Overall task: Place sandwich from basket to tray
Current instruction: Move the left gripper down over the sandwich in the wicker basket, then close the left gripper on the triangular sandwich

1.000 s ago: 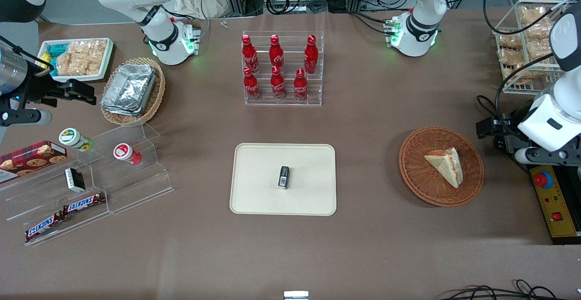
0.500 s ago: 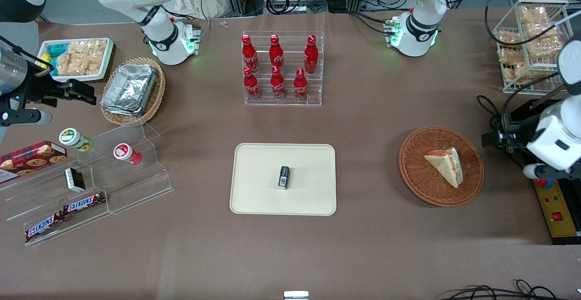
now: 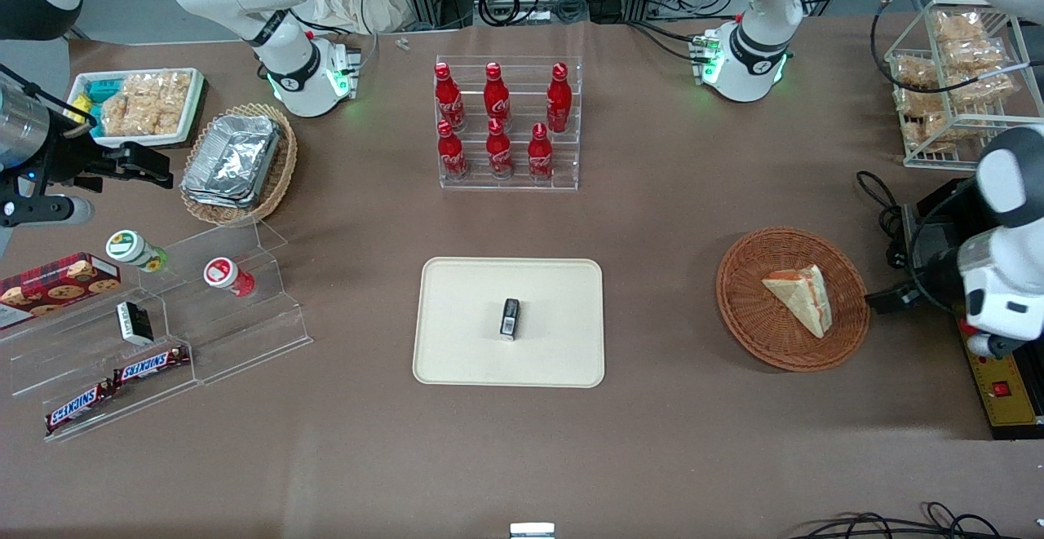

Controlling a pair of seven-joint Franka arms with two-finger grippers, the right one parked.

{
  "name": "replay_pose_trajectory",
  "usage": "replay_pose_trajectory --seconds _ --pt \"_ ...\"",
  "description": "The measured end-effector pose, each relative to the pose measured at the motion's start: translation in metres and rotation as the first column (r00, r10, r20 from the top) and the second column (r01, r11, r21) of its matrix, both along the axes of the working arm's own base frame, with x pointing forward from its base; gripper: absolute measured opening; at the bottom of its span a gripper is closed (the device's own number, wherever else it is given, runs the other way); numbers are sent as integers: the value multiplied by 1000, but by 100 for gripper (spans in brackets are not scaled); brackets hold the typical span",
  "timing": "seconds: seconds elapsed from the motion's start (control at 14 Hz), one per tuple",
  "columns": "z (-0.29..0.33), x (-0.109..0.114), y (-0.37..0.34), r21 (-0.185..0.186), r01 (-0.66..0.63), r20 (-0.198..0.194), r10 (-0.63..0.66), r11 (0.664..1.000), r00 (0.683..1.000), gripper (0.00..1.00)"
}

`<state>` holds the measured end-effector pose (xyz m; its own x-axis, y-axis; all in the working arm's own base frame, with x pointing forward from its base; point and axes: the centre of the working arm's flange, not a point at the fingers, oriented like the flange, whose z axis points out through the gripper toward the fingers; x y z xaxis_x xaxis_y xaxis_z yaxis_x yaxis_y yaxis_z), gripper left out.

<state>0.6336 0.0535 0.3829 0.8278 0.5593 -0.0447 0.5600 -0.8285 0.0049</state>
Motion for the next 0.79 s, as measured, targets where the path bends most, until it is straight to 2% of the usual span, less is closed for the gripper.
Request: replay_pose_trajectory --seconds 0.21,0.5,0.79 --pt "-44 -4 -20 13 -126 -12 126 992 992 100" --pt "-76 2 -46 44 -166 -17 167 985 986 100" --pt "-91 -1 -49 51 -168 -42 170 985 985 100"
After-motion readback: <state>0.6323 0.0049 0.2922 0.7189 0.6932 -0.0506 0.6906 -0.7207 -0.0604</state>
